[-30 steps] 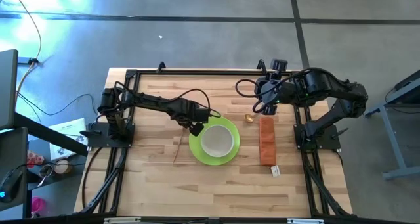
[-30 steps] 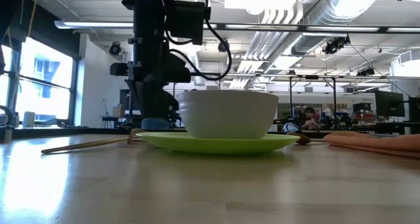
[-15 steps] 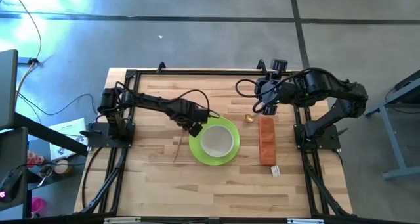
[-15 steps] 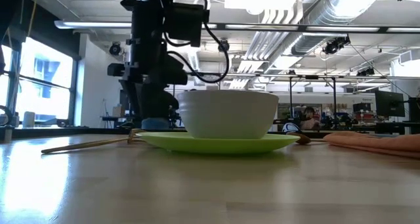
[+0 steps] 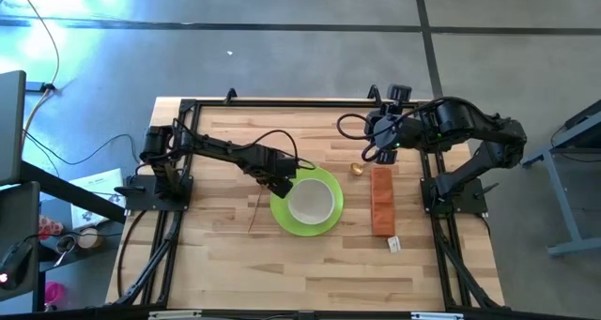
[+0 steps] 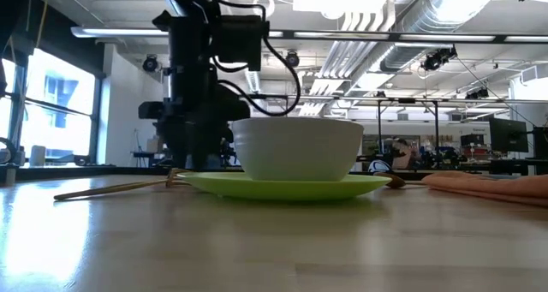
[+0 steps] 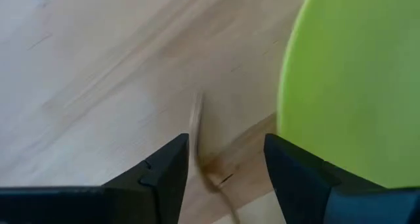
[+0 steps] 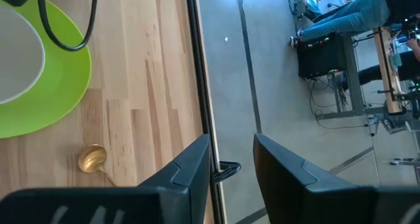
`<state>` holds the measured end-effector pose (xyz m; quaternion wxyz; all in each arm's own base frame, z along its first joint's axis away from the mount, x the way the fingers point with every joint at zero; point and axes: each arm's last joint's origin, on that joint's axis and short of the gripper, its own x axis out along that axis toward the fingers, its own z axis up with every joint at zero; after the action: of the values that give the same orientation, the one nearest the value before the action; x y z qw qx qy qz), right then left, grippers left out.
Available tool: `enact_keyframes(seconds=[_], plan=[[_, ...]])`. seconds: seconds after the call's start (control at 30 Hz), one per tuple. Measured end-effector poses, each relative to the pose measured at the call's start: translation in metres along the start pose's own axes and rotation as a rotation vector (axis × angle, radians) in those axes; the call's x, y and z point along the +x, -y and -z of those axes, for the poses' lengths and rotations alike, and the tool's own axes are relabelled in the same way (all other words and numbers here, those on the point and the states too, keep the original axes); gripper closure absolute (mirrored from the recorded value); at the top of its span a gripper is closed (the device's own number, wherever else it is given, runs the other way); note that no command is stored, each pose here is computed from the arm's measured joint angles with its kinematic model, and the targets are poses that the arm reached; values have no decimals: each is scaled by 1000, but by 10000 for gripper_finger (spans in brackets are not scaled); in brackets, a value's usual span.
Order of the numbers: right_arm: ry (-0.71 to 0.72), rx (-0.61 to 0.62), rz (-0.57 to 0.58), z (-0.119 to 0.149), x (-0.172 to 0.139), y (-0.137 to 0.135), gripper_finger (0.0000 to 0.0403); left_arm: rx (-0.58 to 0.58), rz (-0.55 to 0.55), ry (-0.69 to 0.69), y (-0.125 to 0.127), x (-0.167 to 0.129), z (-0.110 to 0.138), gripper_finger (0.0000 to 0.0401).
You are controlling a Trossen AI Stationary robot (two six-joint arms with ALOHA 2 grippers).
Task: Set table place
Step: Place the fork to the left of the green plate
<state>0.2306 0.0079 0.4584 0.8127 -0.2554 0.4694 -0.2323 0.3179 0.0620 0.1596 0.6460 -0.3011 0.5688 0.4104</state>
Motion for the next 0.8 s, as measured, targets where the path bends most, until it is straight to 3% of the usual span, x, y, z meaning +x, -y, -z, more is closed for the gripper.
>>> enact_keyframes(seconds=[0.37, 0.8], plan=[[0, 6, 0, 0, 0, 0, 293, -1, -67, -20, -9, 1, -1, 243], [0, -14, 0, 0, 0, 0, 293, -39, -37, -50, -18, 24, 8, 254]])
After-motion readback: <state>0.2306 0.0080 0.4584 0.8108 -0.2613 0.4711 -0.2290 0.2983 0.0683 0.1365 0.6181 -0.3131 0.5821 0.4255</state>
